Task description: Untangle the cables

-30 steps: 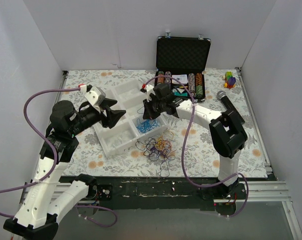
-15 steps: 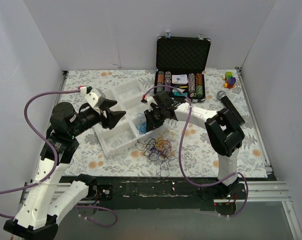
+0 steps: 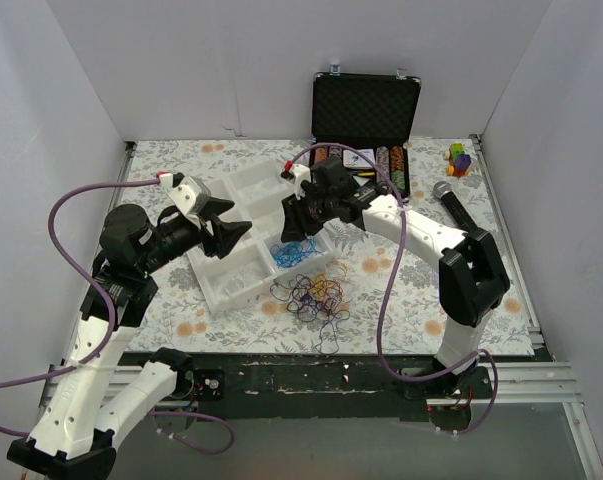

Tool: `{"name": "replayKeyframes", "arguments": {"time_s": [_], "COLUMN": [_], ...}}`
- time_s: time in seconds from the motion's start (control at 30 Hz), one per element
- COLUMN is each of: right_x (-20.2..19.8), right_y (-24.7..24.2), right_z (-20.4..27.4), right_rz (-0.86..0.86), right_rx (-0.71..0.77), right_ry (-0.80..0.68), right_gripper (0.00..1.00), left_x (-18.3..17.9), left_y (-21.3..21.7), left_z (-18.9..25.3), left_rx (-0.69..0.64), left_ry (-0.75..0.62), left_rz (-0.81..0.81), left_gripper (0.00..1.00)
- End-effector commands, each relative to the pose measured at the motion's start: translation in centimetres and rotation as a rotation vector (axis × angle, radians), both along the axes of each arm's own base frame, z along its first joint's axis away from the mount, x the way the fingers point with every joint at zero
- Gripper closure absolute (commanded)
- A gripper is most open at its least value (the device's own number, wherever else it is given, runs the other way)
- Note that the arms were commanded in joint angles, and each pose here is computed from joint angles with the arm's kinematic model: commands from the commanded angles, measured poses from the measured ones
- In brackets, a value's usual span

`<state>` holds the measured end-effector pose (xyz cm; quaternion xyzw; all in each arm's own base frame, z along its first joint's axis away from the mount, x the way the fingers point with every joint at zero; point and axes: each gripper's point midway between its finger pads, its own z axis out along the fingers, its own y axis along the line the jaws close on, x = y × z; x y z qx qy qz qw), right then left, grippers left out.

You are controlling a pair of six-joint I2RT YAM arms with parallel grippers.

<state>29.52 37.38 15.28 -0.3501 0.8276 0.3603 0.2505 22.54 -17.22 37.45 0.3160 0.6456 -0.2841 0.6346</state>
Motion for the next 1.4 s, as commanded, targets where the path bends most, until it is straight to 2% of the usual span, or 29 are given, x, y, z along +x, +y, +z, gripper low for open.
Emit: {"name": "replayKeyframes", "arguments": {"time_s": [0.0, 0.17, 0.33, 0.6, 0.73, 0.83, 1.07, 1.2, 1.37], "right_x": [-1.0, -1.1, -2.6, -5.8, -7.5, -8.6, -10.3, -11.0, -11.3], "right_y": [0.3, 0.9, 0.7, -4.3, -6.4, -8.0, -9.1, -9.9, -11.4], "right_z": [4.8, 4.2, 1.4, 0.0, -1.9, -4.3, -7.3, -8.6, -8.9], "right_rz": [0.054, 0.064, 0.08, -0.066, -0.132, -0.183, -0.231, -0.27, -0.311], "right_rx": [0.084, 0.111, 0.103, 0.117, 0.07, 0.036, 0.033, 0.006, -0.01], "right_ry": [-0.047, -0.005, 0.082, -0.013, -0.024, -0.01, 0.016, 0.021, -0.005], "right_gripper": [0.51, 0.6, 0.63, 0.47, 0.44, 0.43, 0.49, 0.55, 0.59], "left_x": [-0.1, 0.0, -0.2, -1.8, -2.1, -2.5, -3.7, -3.3, -3.6], "left_y": [0.0, 0.0, -0.2, -2.1, -2.7, -3.4, -6.9, -8.3, -9.7], "left_z": [0.4, 0.3, -0.4, -8.3, -12.6, -15.3, -19.9, -22.2, -25.2], "left_rx": [-0.003, -0.004, 0.029, 0.142, 0.172, 0.207, 0.311, 0.345, 0.379], "left_ry": [-0.02, -0.019, -0.025, 0.053, 0.133, 0.142, 0.126, 0.116, 0.175], "left_rz": [-0.009, -0.005, -0.035, -0.242, -0.316, -0.362, -0.487, -0.505, -0.552], "left_gripper": [0.45, 0.44, 0.44, 0.42, 0.42, 0.41, 0.41, 0.42, 0.43]}}
